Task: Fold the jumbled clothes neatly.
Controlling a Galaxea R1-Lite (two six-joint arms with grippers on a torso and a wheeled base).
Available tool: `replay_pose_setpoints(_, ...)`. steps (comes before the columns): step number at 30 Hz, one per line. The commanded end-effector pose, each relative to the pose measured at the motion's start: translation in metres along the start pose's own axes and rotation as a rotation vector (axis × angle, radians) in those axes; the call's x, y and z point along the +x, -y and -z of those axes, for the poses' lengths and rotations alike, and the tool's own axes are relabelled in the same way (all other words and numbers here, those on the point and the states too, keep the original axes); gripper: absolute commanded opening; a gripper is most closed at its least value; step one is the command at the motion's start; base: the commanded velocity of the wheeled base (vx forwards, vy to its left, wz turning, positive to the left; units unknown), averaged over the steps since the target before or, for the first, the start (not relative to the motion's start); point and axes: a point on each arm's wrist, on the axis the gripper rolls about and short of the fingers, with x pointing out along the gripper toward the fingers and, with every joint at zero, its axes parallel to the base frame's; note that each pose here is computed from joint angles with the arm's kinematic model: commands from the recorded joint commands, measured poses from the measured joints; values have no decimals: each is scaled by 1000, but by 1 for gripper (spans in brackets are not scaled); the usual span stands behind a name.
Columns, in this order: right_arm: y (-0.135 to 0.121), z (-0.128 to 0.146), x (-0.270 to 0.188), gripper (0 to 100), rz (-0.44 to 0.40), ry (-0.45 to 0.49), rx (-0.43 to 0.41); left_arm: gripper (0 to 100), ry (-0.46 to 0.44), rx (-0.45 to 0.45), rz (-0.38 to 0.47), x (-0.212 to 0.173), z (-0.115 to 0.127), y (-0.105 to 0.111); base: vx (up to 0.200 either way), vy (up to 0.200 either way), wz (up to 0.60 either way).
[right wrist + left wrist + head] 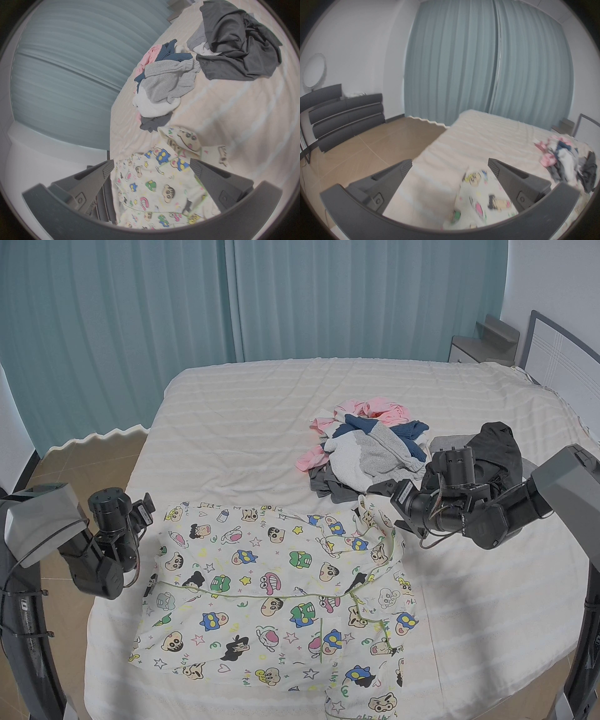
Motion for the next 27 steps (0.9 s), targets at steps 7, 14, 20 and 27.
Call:
replay_pose_setpoints(7,19,34,-83,100,-17,20,-134,100,-407,-127,195,-98,-5,-30,0,0,0)
replay_pose_setpoints(14,31,48,-91,100,-82,65,-149,100,-591,-192,169,-96,29,-36,0,0,0)
replay_pose_setpoints(20,33,59,-90,100,-111,62,-156,100,-640,-275,128,-89,44,-35,0,0,0)
replay_pose_setpoints(27,44,68,-81,100,-131,79,-154,100,-652,-323,132,-74,61,-19,0,0,0)
